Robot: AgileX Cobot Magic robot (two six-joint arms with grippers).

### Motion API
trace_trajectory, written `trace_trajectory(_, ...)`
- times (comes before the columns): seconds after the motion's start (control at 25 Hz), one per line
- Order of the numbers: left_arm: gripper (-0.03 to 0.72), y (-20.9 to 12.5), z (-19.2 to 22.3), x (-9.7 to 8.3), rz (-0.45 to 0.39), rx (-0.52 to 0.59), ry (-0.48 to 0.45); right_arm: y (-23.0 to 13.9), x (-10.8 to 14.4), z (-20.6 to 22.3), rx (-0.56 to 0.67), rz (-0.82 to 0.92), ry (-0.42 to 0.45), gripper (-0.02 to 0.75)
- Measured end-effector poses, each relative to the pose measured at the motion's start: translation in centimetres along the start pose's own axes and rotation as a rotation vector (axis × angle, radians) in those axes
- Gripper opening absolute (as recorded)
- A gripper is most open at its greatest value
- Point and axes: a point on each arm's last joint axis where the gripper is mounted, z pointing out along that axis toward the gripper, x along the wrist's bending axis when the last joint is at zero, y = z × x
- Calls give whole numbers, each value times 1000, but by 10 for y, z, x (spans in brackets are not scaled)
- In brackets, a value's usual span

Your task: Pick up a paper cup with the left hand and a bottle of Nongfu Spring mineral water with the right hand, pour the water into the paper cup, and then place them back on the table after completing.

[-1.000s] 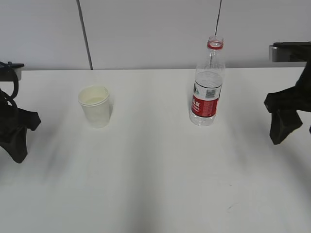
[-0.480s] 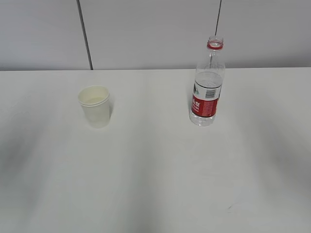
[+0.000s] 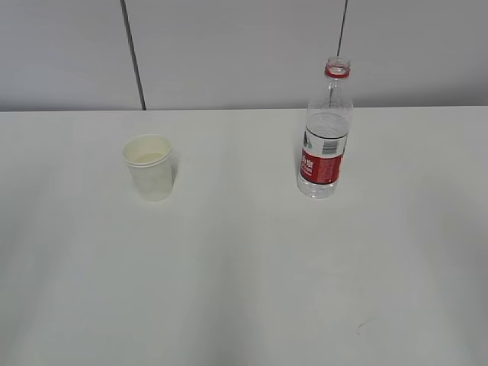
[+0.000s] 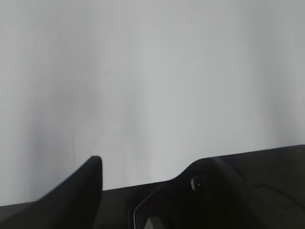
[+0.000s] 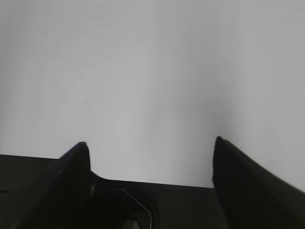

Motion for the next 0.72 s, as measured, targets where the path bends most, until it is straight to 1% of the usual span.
trace_trajectory(0.08, 417, -14, -16, 4, 1, -91, -13, -16, -2, -2, -30, 1, -1, 587)
trace_trajectory(0.24, 417, -38, -41, 12, 9, -244, -24, -41, -5, -5, -142, 2, 10, 587)
trace_trajectory(0.44, 406, -66, -58, 19, 13, -381, -48, -69, -8, -6, -262, -8, 20, 587)
trace_trajectory(0.6, 397, -89, -51, 22, 19, -423, -72, -87, -10, -5, -320, -6, 25, 587)
trace_trajectory(0.72, 386, -96, -38, 23, 58, -392, -62, -97, -11, -3, -352, -16, 22, 587)
